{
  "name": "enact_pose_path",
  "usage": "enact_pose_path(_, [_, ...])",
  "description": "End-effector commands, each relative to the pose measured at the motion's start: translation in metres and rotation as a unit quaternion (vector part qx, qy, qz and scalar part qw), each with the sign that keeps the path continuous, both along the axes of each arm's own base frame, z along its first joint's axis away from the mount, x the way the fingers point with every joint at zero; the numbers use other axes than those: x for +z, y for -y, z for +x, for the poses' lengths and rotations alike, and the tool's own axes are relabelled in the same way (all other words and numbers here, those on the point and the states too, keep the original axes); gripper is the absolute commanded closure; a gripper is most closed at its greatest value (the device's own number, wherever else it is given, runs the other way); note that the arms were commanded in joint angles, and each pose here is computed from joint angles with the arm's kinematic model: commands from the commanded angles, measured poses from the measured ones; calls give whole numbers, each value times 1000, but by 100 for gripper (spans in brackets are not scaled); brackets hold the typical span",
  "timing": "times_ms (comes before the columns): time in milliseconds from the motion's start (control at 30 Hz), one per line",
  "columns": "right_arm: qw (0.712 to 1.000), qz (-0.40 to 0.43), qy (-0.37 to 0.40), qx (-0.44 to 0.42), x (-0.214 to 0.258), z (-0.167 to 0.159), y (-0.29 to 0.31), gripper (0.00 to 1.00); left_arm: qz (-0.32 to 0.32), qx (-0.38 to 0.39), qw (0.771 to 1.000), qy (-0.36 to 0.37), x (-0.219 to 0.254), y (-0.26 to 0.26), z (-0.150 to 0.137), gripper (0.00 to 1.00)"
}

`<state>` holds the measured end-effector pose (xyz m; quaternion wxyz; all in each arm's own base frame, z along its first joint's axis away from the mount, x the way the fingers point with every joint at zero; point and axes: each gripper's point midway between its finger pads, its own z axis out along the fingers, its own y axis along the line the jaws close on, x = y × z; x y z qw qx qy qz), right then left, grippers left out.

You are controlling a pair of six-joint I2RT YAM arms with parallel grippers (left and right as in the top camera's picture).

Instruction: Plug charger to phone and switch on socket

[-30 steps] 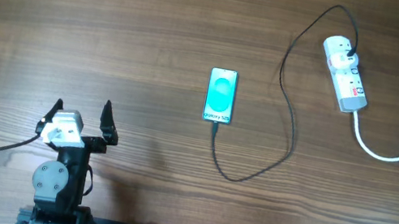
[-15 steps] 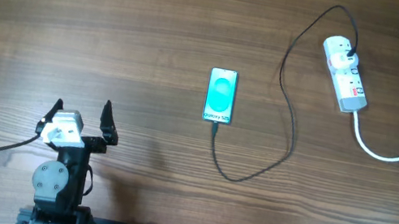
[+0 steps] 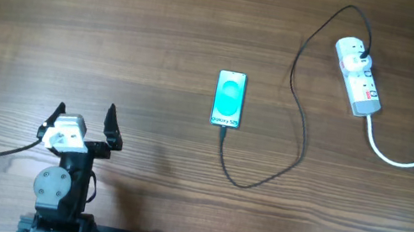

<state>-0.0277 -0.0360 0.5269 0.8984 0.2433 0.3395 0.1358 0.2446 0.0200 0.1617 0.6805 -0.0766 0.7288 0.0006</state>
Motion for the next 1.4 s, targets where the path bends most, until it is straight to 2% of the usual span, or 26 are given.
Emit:
enact_pose_path(0, [998, 66, -10, 10, -20, 23, 15, 0, 7, -4, 1000, 0, -2, 1, 0, 0])
enact_pose_path(33, [998, 67, -18, 9, -24, 30, 16, 0, 7, -4, 1000, 0, -2, 1, 0, 0])
enact_pose_path(167, [991, 44, -123, -5, -73, 95, 21, 0, 7, -4, 1000, 0, -2, 1, 0, 0])
enact_pose_path(267, [985, 40, -167, 12, -104, 134, 21, 0, 7, -4, 1000, 0, -2, 1, 0, 0])
enact_pose_path(333, [982, 8, -186, 37, -120, 165, 12, 0, 7, -4, 1000, 0, -2, 1, 0, 0])
enact_pose_path(467, [968, -111, -213, 77, -144, 214, -14, 0, 7, -4, 1000, 0, -2, 1, 0, 0])
enact_pose_path(567, [959, -117, -244, 89, -173, 241, -14, 0, 7, -4, 1000, 0, -2, 1, 0, 0])
enact_pose_path(667, [956, -129, -252, 83, -190, 247, -14, 0, 7, -4, 1000, 0, -2, 1, 0, 0])
enact_pose_path(867, [945, -238, -222, 44, -201, 238, -29, 0, 7, -4, 1000, 0, -2, 1, 0, 0])
enact_pose_path(1033, [946, -236, -218, 49, -225, 245, -30, 0, 7, -4, 1000, 0, -2, 1, 0, 0])
enact_pose_path(1200, [940, -219, -257, 39, -260, 257, -21, 0, 7, -4, 1000, 0, -2, 1, 0, 0])
enact_pose_path(1367, [923, -212, -316, 55, -309, 270, -20, 0, 7, -4, 1000, 0, -2, 1, 0, 0])
